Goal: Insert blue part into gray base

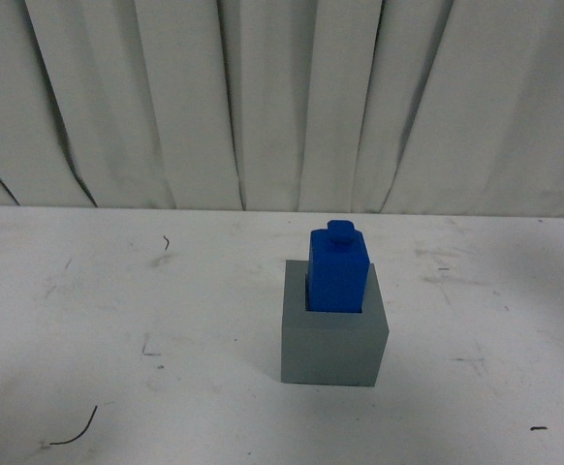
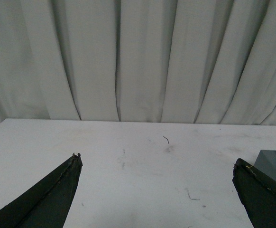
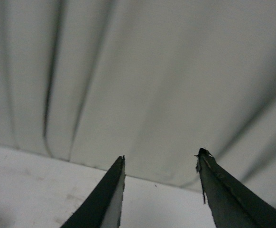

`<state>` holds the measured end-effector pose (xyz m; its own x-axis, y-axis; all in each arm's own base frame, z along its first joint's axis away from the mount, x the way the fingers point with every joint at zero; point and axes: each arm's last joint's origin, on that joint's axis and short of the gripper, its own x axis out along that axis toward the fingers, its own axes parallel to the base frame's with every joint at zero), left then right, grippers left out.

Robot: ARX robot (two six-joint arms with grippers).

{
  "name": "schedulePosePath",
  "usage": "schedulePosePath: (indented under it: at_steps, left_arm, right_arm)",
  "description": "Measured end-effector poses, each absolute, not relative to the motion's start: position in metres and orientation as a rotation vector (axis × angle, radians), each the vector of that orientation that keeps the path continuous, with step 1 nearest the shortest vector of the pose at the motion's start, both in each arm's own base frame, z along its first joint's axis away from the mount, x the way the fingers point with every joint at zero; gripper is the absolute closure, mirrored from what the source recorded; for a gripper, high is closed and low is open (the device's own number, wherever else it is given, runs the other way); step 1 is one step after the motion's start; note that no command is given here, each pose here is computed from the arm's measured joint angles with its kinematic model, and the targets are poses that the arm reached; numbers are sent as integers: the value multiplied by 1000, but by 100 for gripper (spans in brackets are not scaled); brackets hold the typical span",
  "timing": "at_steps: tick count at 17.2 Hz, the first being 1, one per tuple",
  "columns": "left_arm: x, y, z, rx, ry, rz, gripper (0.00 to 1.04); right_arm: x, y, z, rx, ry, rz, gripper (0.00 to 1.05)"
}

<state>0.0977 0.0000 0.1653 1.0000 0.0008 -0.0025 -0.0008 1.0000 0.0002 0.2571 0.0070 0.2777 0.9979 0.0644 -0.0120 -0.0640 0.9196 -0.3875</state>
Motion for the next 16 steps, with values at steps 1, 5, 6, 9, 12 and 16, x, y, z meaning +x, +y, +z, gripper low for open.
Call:
schedulePosePath:
  at_steps: [1,5,6,9,12,16]
  left_arm:
    - [98,0,165,0,2,0,7]
    - [98,0,165,0,2,0,7]
    - [98,0,165,0,3,1,7]
    - [98,0,165,0,2,0,7]
    - [98,0,165,0,2,0,7]
    - [98,0,165,0,2,0,7]
  right_arm:
    - [228,-4,267,-217,-25,-30,65]
    - [188,0,224,-43,5,4,103]
    - [184,0,219,-33,13,3,103]
    - [153,0,192,-15,8,0,103]
    - [147,0,188,-15,5,0,103]
    - [143,0,186,-15,2,0,103]
